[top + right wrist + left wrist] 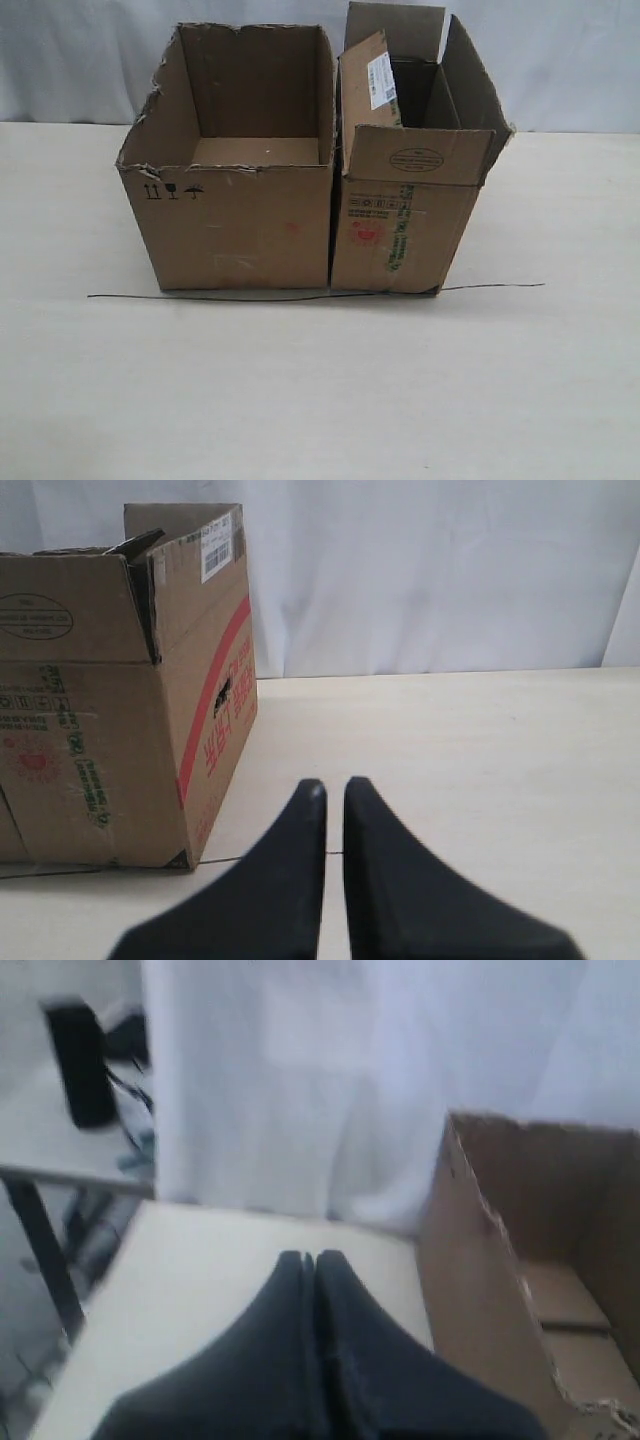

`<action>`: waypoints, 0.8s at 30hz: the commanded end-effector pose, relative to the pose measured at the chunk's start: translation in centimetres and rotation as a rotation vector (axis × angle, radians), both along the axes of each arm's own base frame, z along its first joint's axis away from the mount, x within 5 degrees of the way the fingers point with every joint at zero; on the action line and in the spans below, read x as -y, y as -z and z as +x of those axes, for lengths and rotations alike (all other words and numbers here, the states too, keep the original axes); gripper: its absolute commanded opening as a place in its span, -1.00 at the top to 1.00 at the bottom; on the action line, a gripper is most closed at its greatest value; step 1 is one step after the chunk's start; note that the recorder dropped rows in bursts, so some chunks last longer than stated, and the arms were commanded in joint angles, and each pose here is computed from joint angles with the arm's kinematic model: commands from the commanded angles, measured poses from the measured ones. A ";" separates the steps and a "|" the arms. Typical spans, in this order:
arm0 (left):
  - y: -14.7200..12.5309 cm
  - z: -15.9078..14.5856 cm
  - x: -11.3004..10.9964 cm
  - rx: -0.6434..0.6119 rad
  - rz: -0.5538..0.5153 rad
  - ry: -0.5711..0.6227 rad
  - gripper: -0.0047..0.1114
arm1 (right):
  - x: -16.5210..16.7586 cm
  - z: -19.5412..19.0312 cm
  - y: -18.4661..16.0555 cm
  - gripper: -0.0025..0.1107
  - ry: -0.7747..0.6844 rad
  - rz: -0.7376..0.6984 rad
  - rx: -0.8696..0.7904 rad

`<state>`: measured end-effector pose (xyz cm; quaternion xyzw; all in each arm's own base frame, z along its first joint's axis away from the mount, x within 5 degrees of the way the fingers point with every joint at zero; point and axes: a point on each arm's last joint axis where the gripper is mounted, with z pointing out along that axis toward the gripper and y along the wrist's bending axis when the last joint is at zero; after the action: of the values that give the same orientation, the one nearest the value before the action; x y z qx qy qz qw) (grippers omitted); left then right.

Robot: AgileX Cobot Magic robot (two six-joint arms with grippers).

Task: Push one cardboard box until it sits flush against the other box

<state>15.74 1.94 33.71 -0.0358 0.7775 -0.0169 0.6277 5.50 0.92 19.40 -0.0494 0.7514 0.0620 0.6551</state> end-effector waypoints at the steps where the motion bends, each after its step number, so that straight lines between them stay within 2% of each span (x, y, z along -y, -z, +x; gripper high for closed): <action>1: 0.4 -7.1 1.0 0.266 0.052 -0.092 0.92 | 0.0 0.0 0.0 0.87 -0.003 0.001 0.006; 4: 1.3 -9.9 2.6 0.314 0.071 0.003 0.92 | 0.0 0.0 0.0 0.87 -0.003 0.001 0.006; 8: 2.6 -11.6 4.5 0.261 0.085 0.165 0.92 | 0.0 0.0 0.0 0.87 -0.003 0.001 0.006; 10: 3.0 -12.2 5.0 0.245 0.138 0.213 0.92 | 0.0 0.0 0.0 0.87 -0.003 0.001 0.006; 16: 3.3 -12.9 5.2 0.247 0.201 0.219 0.92 | 0.0 0.0 0.0 0.87 -0.003 0.001 0.006; 19: 5.0 -12.1 4.8 0.198 0.188 0.205 0.92 | 0.0 0.0 0.0 0.87 -0.003 0.001 0.006; 21: 6.7 -11.5 4.5 0.165 0.156 0.187 0.92 | 0.0 0.0 0.0 0.87 -0.003 0.001 0.006; 24: 9.3 -10.7 3.9 0.178 0.031 0.131 0.92 | 0.0 0.0 0.0 0.87 -0.003 0.001 0.006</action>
<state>4.50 -2.49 26.37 0.0766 0.7258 -0.0285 0.6830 5.50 0.92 19.40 -0.0494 0.7514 0.0620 0.6551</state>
